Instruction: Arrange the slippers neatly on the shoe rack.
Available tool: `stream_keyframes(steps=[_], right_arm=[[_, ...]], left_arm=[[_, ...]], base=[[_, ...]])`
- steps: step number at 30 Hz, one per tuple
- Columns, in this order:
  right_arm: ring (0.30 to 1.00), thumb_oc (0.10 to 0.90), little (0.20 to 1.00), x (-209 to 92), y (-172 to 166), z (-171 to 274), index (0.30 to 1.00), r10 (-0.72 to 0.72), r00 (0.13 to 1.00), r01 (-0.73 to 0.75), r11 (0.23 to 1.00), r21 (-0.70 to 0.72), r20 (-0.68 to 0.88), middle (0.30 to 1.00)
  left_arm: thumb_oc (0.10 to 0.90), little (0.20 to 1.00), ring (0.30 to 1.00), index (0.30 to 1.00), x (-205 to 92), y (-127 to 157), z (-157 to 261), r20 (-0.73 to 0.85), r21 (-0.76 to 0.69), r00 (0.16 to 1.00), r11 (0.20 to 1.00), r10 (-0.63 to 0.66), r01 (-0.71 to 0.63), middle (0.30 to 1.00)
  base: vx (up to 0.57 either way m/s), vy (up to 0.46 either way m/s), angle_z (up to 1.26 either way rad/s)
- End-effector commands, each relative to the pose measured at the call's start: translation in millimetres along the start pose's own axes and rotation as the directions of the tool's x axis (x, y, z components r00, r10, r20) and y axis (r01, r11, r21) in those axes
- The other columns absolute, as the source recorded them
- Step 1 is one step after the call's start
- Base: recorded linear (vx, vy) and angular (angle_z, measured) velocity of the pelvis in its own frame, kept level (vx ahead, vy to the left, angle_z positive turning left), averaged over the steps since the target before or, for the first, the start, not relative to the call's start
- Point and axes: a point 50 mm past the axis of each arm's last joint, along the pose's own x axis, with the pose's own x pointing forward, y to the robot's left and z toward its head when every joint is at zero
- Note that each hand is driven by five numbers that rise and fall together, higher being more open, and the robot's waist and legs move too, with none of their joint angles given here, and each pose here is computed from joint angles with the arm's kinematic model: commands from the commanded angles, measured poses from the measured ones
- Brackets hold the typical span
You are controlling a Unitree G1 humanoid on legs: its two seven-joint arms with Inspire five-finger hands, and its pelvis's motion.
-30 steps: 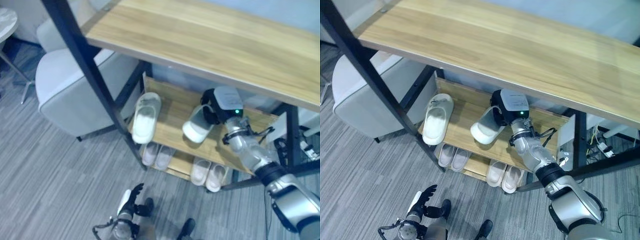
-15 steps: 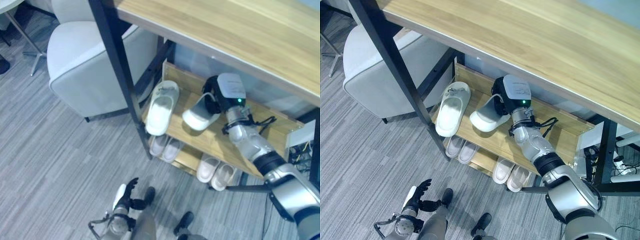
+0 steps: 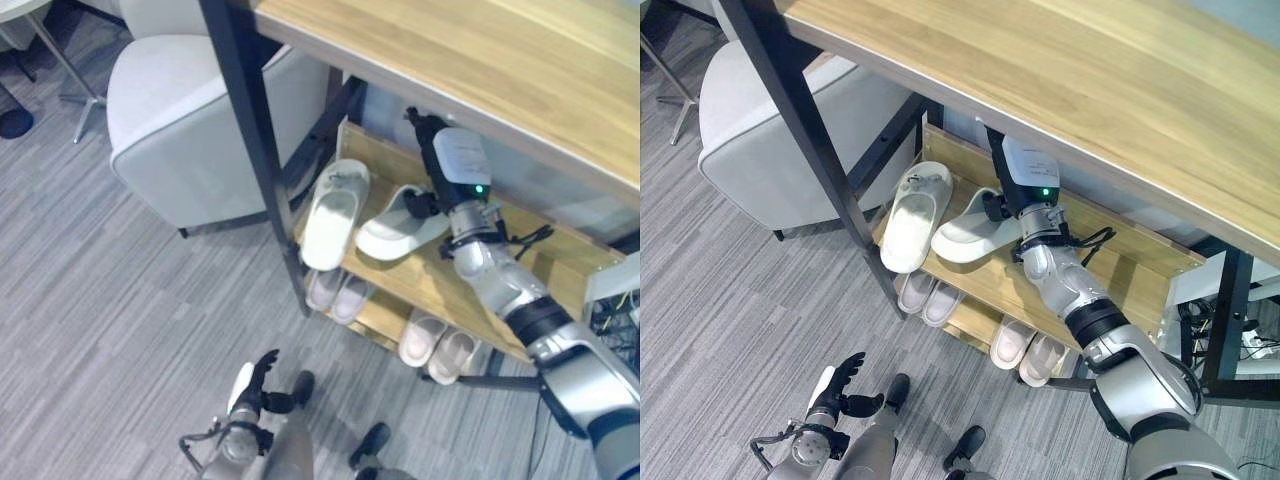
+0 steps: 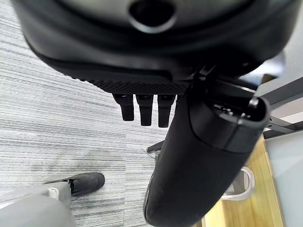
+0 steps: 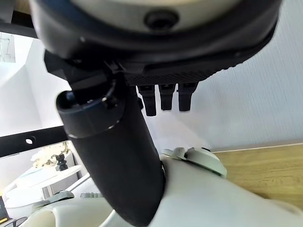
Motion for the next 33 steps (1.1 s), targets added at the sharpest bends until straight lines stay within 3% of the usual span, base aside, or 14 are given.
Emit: stream_keyframes(steps=[1,12,21,24,30,33], right_arm=[[0.9,0.8,0.9,15,-40,25,0.9,-0.209,0.971,0.198,0.976,0.095,0.118,0.9],[0.9,0.8,0.9,-23,-13,23,0.9,-0.143,0.987,0.124,0.969,0.213,0.074,0.9],[0.9,0.8,0.9,-48,-21,21,0.9,-0.2,0.98,0.183,0.906,0.382,0.005,0.9],[0.9,0.8,0.9,-60,-24,19,0.9,-0.23,0.971,0.233,0.84,0.491,-0.067,0.9],[0.9,0.8,0.9,-90,-12,9,0.9,-0.145,0.966,0.256,0.673,0.694,-0.215,0.9],[0.9,0.8,0.9,-103,5,7,0.9,-0.039,0.955,0.274,0.503,0.82,-0.295,0.9]], left_arm=[[0.8,0.9,0.9,0.9,6,-1,19,0.088,-0.003,0.996,1.0,0.005,-0.005,0.9],[0.8,0.9,0.9,0.9,-1,-3,6,0.041,-0.003,0.999,1.0,-0.004,0.004,0.9],[0.8,0.9,0.9,0.9,-4,-1,0,0.014,0.005,1.0,1.0,-0.006,0.006,0.9],[0.8,0.9,0.9,0.9,-4,0,-2,0.001,0.0,1.0,1.0,0.002,-0.002,0.9],[0.8,0.9,0.9,0.9,-8,2,-10,-0.035,-0.001,0.999,1.0,0.006,-0.006,0.9],[0.8,0.9,0.9,0.9,-9,1,-13,-0.053,0.001,0.999,1.0,0.0,0.0,0.9]], base=[[0.0,0.0,0.0],[-0.01,0.001,-0.03],[-0.01,0.001,-0.11],[0.0,0.002,-0.04],[0.0,0.003,-0.05],[0.0,0.0,-0.03]])
